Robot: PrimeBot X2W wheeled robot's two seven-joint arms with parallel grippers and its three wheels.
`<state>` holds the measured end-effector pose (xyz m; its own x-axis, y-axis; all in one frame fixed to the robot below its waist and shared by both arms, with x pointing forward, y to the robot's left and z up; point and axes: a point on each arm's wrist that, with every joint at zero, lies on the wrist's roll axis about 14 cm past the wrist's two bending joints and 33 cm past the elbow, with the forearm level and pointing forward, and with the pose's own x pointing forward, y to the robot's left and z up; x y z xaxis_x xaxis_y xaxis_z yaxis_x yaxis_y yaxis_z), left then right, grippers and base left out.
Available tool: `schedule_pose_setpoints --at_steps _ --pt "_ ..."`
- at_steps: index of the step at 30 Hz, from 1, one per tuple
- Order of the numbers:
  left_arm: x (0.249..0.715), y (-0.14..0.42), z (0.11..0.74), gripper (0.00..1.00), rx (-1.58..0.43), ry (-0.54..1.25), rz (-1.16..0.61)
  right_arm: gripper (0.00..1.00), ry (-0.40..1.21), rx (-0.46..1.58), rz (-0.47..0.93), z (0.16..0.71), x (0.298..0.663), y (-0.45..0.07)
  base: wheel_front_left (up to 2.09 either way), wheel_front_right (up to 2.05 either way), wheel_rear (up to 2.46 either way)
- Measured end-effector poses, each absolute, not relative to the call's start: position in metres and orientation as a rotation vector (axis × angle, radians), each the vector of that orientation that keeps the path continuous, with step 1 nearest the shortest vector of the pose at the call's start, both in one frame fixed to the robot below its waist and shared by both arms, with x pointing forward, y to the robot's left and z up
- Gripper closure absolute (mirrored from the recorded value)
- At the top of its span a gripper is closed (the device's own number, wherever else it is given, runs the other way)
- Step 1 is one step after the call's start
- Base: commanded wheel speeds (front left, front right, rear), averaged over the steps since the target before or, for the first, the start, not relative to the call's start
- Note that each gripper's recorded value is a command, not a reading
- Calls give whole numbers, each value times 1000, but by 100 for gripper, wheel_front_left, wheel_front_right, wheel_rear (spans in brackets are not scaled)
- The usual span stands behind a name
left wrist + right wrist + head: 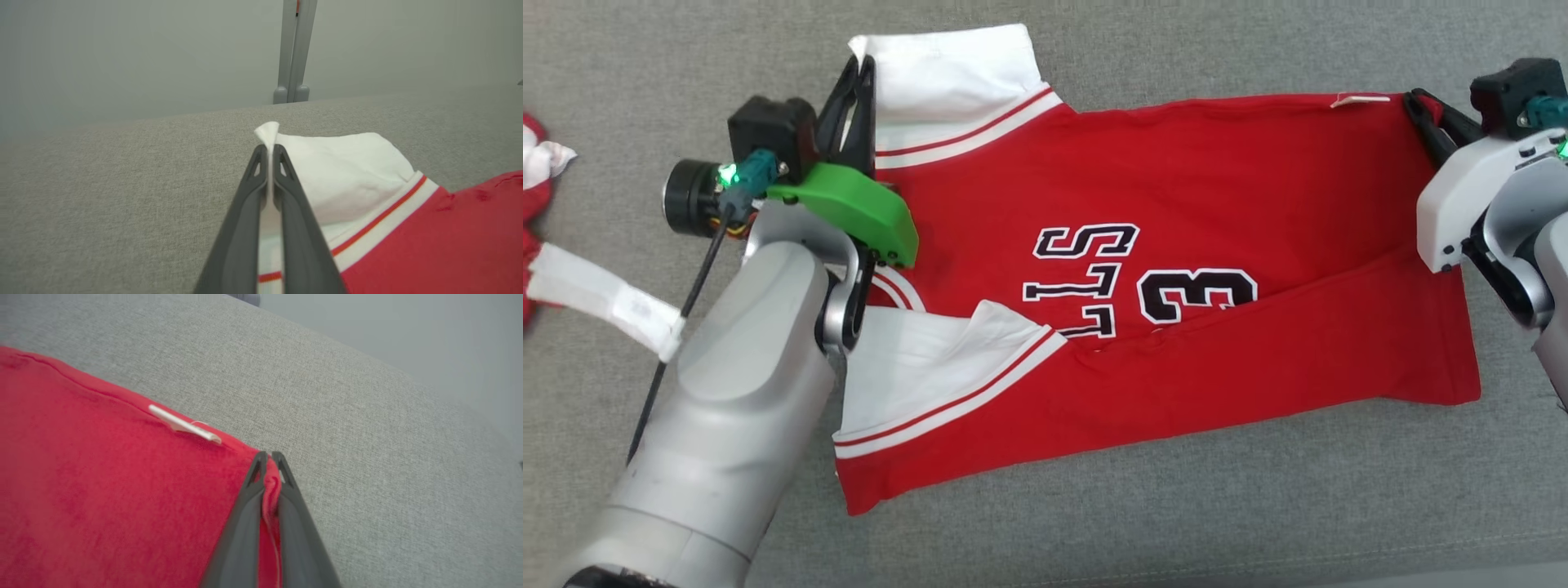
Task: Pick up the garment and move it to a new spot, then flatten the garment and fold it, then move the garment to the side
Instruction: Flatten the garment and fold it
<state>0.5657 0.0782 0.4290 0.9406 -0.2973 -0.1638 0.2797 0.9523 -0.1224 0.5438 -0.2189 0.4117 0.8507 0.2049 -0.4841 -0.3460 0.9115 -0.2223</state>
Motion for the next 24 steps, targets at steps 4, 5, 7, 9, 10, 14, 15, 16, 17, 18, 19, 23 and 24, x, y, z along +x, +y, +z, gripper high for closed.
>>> schedule_pose_setpoints --at_steps 4,5,7,9,10,14,15,16,17,18,19,23,24 --pt "542 84 441 100 -97 139 -299 100 403 -330 295 422 541 -219 0 0 0" --pt "533 85 444 100 -95 130 -306 100 405 -338 298 421 537 -219 0 0 0" --pt "518 85 449 100 -105 114 -317 100 411 -348 301 419 531 -219 0 0 0" --pt "501 86 453 100 -119 102 -322 100 412 -371 304 419 527 -220 0 0 0" --pt "492 87 454 100 -129 101 -316 100 411 -372 303 421 526 -220 0 0 0" --pt "456 91 448 100 -157 129 -304 100 416 -400 318 424 521 -216 0 0 0" --pt "448 91 446 100 -172 147 -300 100 414 -411 322 426 520 -216 0 0 0" --pt "441 93 444 100 -181 155 -291 100 412 -417 324 428 520 -216 0 0 0" --pt "435 93 443 100 -183 167 -288 100 414 -420 324 429 519 -216 0 0 0" --pt "429 93 440 100 -195 184 -285 100 419 -425 328 428 517 -214 0 0 0" --pt "422 92 438 100 -200 198 -287 100 427 -430 334 428 515 -213 0 0 0" --pt "403 90 432 100 -212 238 -284 100 440 -453 348 429 509 -211 0 0 0" --pt "399 89 430 100 -218 252 -283 100 449 -456 344 428 507 -212 0 0 0"
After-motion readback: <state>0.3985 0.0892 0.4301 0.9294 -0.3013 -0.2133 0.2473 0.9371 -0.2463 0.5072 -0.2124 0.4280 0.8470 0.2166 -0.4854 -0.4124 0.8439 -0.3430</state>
